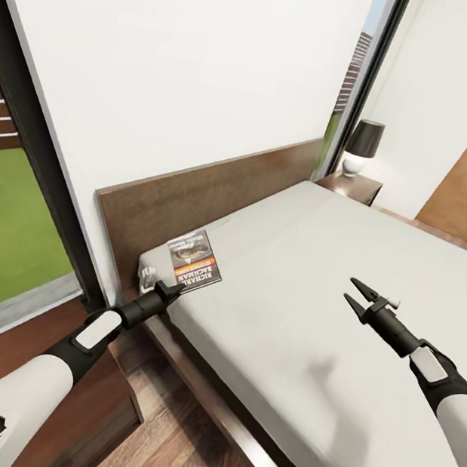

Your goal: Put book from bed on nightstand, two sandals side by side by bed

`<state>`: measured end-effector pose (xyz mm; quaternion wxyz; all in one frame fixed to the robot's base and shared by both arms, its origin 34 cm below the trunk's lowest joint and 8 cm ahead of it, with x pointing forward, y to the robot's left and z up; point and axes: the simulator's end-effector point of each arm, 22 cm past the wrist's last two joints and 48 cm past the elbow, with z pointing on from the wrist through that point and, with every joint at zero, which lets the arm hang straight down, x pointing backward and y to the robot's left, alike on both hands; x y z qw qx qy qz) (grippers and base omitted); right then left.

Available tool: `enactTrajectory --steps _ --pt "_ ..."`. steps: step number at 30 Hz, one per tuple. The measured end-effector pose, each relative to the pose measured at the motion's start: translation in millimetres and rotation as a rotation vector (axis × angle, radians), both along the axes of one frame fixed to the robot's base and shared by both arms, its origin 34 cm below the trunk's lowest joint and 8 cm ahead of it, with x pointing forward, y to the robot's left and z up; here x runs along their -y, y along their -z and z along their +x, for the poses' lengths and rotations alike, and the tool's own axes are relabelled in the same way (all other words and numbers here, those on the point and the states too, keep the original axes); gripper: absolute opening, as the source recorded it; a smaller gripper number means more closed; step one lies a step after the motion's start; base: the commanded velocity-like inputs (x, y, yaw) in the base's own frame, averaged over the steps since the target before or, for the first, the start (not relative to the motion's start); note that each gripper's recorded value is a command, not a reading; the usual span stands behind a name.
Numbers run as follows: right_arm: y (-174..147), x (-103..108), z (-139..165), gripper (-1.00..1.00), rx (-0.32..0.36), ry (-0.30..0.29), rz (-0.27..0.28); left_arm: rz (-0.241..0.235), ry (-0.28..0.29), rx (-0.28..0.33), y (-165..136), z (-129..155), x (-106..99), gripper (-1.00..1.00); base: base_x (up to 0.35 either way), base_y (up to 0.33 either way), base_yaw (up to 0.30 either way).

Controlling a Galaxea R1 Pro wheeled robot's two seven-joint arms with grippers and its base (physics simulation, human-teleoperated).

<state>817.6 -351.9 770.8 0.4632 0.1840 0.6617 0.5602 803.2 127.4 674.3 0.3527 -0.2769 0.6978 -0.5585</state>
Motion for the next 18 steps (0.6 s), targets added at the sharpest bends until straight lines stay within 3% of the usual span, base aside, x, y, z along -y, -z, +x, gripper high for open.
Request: enactTrajectory --steps 18 --pt "-17.4 -13.0 -0.6 1.0 0.029 -0.014 0.012 -0.002 0.004 0.013 -12.5 -3.7 1.3 -1.0 0.0 0.0 0.0"
